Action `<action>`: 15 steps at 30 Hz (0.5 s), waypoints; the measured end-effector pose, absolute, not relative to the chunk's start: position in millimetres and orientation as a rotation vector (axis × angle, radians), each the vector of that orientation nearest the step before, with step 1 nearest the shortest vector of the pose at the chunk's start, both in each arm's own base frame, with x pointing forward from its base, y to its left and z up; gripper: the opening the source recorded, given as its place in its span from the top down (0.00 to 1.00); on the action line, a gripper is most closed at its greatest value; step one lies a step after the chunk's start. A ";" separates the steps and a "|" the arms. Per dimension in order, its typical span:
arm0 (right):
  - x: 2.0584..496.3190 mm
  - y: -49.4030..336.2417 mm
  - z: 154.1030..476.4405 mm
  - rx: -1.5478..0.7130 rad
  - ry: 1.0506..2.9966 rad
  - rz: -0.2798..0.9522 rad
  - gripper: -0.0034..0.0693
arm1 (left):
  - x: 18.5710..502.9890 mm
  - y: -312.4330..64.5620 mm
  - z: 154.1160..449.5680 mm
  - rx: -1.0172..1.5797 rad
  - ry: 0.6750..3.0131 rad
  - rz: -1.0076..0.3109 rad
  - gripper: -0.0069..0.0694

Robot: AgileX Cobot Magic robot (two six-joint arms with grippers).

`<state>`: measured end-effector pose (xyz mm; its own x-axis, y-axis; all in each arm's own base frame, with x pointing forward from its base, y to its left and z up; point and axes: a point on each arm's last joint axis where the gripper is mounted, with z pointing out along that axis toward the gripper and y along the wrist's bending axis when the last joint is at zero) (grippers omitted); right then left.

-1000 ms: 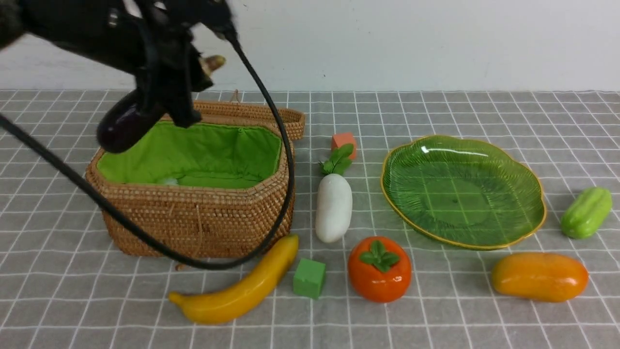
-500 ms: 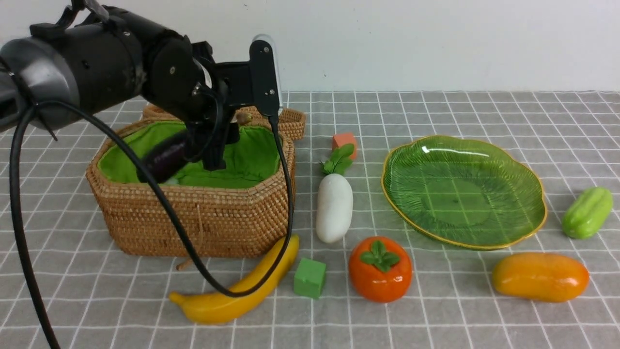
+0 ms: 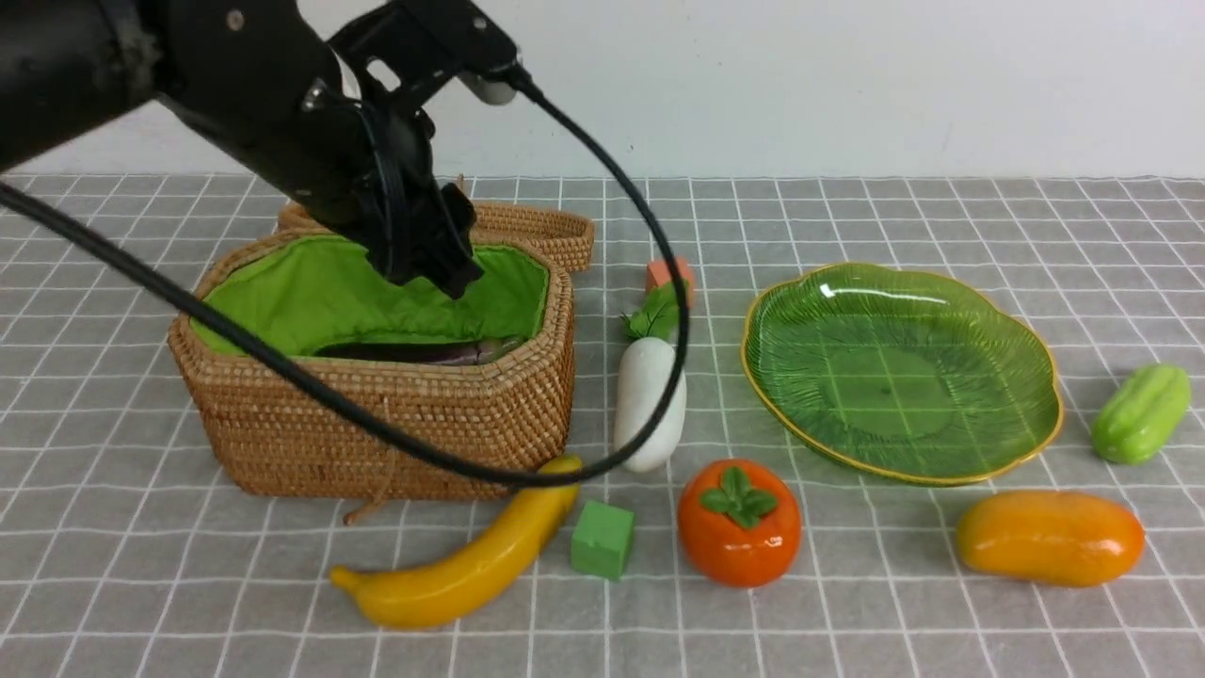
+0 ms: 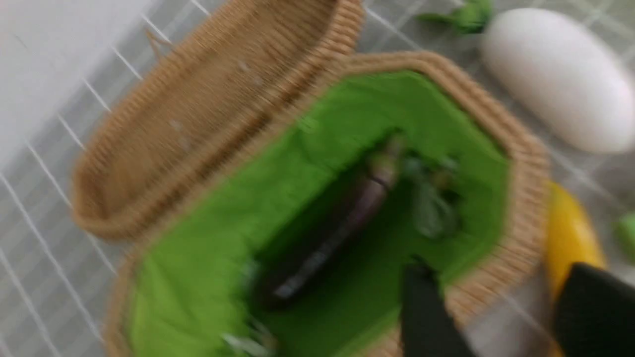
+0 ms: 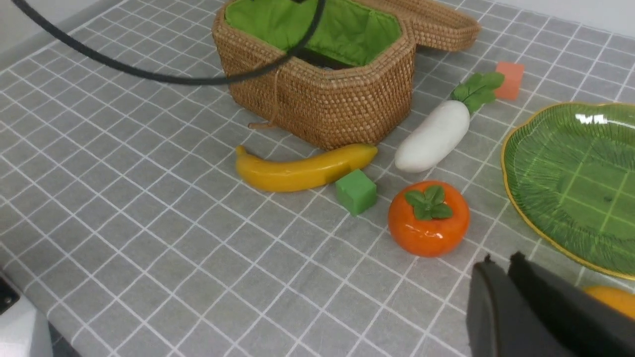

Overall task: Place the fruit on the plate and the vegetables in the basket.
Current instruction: Use the left arm to grab a banana and put it into the right plate

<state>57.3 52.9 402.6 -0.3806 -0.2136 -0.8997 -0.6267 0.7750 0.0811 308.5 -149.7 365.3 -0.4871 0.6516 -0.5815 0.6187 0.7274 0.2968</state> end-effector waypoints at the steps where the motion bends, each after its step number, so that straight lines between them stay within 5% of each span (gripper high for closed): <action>1: 56.6 53.0 401.8 -0.641 1.961 0.512 0.89 | 295.6 -151.8 364.2 0.955 2.284 0.041 0.67; 4: 54.5 53.3 399.0 -0.664 1.992 0.519 0.89 | 259.4 -157.1 336.7 0.975 2.489 -0.012 0.93; 8: 54.0 53.3 398.4 -0.669 2.000 0.520 0.88 | 247.3 -156.8 303.0 0.994 2.598 -0.026 0.91; 15: 52.9 55.1 399.2 -0.668 1.995 0.553 0.88 | 250.6 -159.0 248.3 0.993 2.526 -0.036 0.50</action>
